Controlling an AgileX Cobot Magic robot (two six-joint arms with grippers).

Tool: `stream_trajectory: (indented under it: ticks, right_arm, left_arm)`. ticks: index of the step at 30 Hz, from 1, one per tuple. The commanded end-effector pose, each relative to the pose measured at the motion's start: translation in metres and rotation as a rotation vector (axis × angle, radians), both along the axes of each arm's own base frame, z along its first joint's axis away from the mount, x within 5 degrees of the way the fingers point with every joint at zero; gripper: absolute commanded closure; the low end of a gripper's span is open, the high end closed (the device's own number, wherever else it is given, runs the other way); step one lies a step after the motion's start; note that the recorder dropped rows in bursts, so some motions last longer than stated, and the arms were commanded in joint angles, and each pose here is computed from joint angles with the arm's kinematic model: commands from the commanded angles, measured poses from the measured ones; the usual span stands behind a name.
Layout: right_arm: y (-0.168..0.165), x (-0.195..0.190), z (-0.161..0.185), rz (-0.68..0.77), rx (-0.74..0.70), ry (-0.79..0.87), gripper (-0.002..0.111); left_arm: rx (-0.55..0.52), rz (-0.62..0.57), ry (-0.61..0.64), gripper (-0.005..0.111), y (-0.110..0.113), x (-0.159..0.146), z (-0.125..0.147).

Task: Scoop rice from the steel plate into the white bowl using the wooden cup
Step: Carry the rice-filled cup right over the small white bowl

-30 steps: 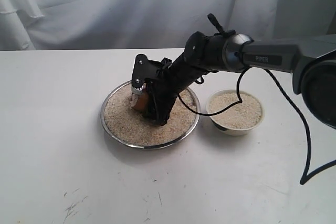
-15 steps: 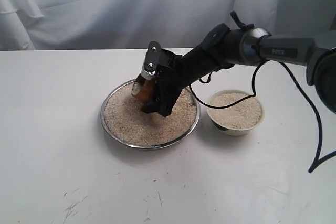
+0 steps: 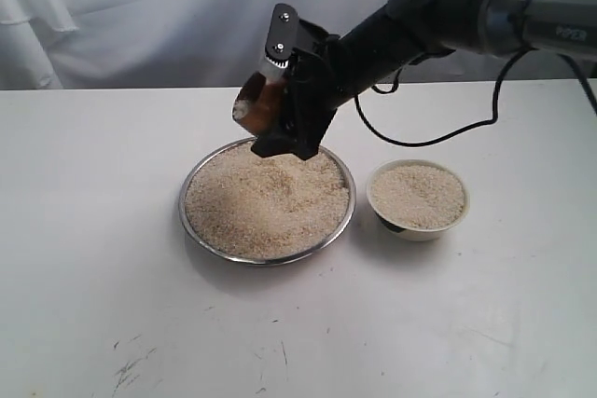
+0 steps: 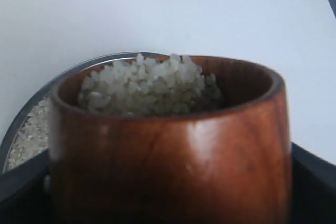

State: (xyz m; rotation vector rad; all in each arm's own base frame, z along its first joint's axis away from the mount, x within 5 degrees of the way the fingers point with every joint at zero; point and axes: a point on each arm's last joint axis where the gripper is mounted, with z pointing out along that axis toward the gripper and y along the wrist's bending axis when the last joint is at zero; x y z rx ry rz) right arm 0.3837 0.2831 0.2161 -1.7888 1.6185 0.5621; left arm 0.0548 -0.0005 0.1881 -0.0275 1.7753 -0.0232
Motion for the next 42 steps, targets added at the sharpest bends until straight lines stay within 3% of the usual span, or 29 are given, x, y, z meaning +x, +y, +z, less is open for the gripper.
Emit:
stream_trajectory:
  ticks: [1, 19, 31, 42]
  right_arm:
    - [-0.017, -0.005, 0.022, -0.005, 0.019, 0.011, 0.108]
    - [-0.103, -0.012, 0.042, -0.207, -0.128, -0.052, 0.108]
    - [-0.169, -0.023, 0.02, -0.344, -0.232, -0.035, 0.108]
    - [-0.179, -0.03, 0.004, -0.4, -0.422, -0.035, 0.108]
  left_arm:
    - [-0.004, -0.001, -0.007, 0.107, 0.0, 0.0, -0.001]
    - [-0.004, -0.001, -0.007, 0.107, 0.0, 0.0, -0.001]
    - [-0.004, -0.001, -0.007, 0.107, 0.0, 0.0, -0.001]
    - [-0.004, -0.001, -0.007, 0.107, 0.0, 0.0, -0.001]
